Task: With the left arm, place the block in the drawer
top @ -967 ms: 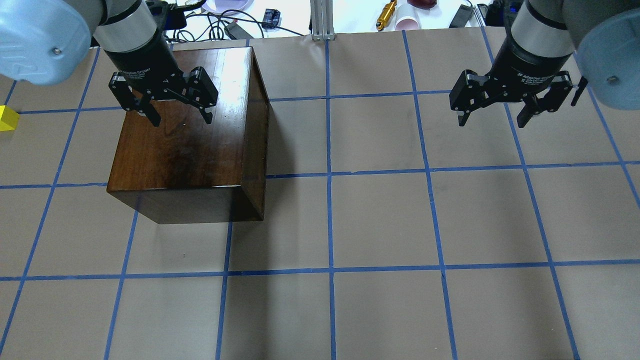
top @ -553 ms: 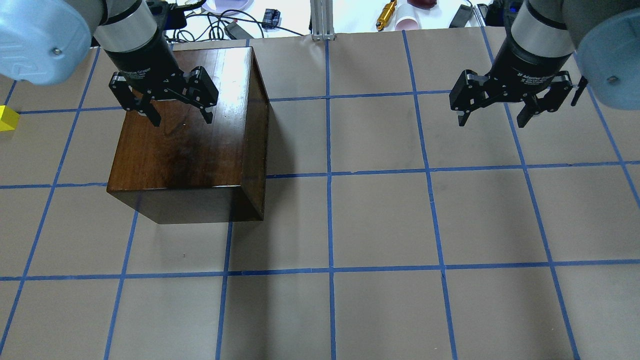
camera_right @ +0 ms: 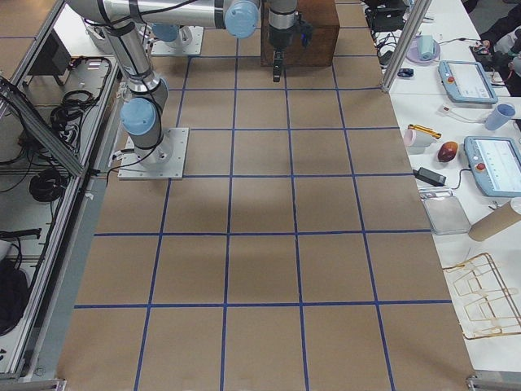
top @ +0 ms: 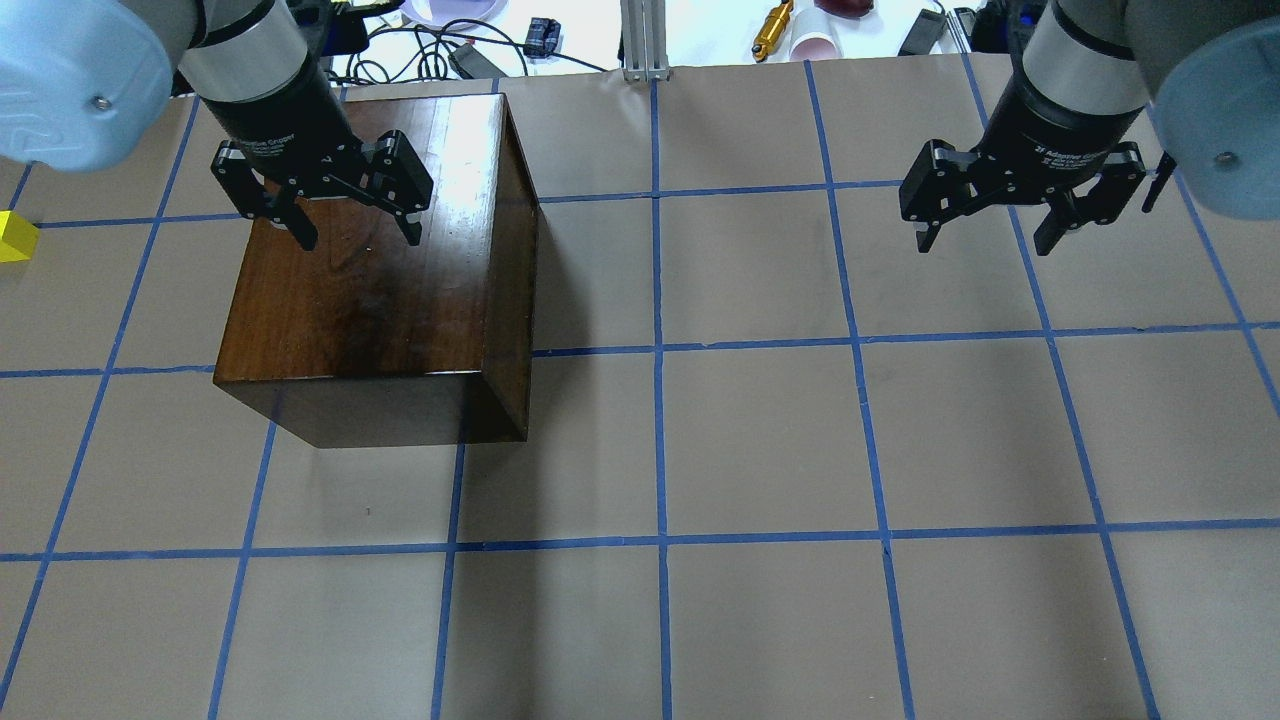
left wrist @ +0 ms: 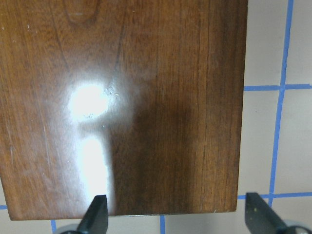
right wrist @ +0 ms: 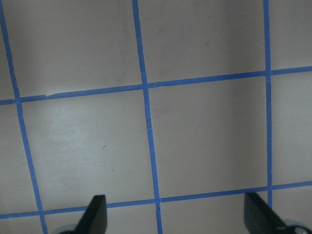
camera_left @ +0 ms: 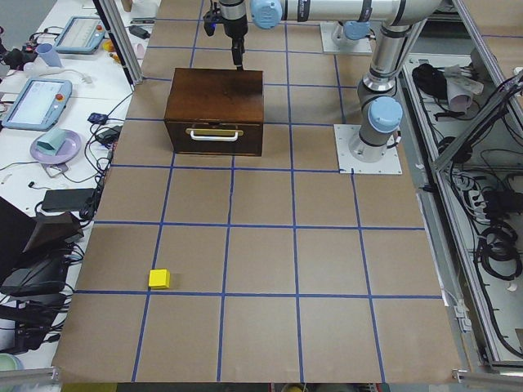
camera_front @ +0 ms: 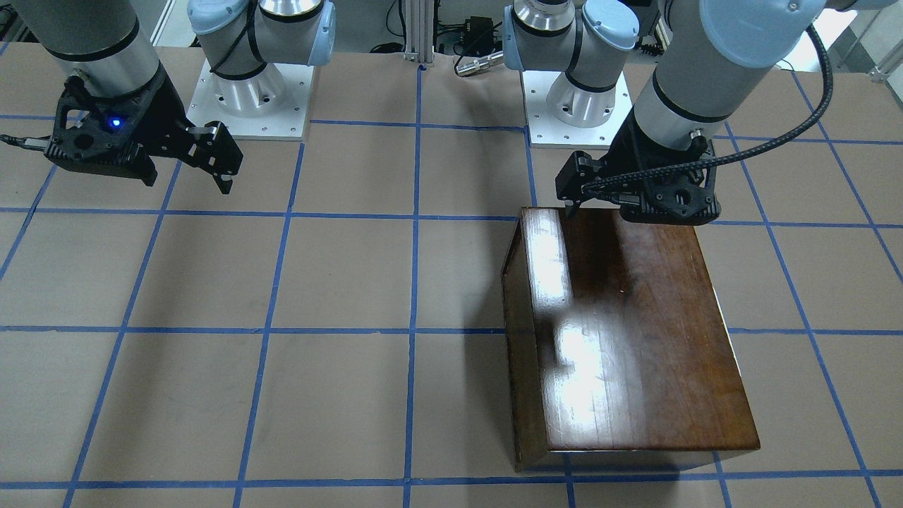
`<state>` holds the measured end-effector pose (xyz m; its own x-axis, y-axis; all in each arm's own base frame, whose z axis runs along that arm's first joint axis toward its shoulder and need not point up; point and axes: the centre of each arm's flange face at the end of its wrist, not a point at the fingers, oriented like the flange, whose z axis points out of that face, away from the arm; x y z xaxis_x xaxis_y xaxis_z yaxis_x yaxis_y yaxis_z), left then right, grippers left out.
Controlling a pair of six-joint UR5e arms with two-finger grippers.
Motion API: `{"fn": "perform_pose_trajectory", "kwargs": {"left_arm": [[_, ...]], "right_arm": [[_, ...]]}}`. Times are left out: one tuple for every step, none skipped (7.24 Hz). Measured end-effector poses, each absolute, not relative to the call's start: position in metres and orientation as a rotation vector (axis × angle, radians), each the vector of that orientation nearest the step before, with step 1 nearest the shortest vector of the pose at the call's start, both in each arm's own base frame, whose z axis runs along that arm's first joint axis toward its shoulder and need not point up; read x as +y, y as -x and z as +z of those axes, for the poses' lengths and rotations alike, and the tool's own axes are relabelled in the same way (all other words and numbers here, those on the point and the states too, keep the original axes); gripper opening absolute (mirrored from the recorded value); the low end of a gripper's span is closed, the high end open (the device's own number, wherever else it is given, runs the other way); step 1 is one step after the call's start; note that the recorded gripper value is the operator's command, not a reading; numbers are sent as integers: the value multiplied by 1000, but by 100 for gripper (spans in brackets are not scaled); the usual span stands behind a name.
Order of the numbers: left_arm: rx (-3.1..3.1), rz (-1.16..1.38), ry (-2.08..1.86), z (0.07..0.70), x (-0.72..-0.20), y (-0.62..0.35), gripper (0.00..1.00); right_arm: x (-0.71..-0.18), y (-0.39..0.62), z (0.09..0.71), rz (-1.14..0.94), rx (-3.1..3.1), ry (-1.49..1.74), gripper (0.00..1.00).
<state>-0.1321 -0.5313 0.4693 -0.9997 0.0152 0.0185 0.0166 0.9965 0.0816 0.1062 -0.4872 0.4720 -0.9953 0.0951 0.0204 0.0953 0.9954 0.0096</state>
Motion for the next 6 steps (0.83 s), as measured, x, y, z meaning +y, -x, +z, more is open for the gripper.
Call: {"fn": "perform_pose_trajectory", "kwargs": {"left_arm": [[-3123,-124,19,470,-532,130,100],[-3124,-120,6,471,-533,127,100],[-3125,-109,-6,472,-534,126,100],[-3126,-94,-12,472,-536,125,100],[-3126,-85,-16,473,-537,124,100],[-3126,-75,-17,473,-539,122,100]], "right_arm": [[-487,-106,472,-16,-3118,149,100],[-487,-106,472,-16,-3118,149,100],[-487,-106,472,-16,-3118,149,100],[-487,-106,472,-17,-3118,148,100],[-487,-106,472,-17,-3118,149,100],[-487,-106,472,-16,-3118,149,100]]}}
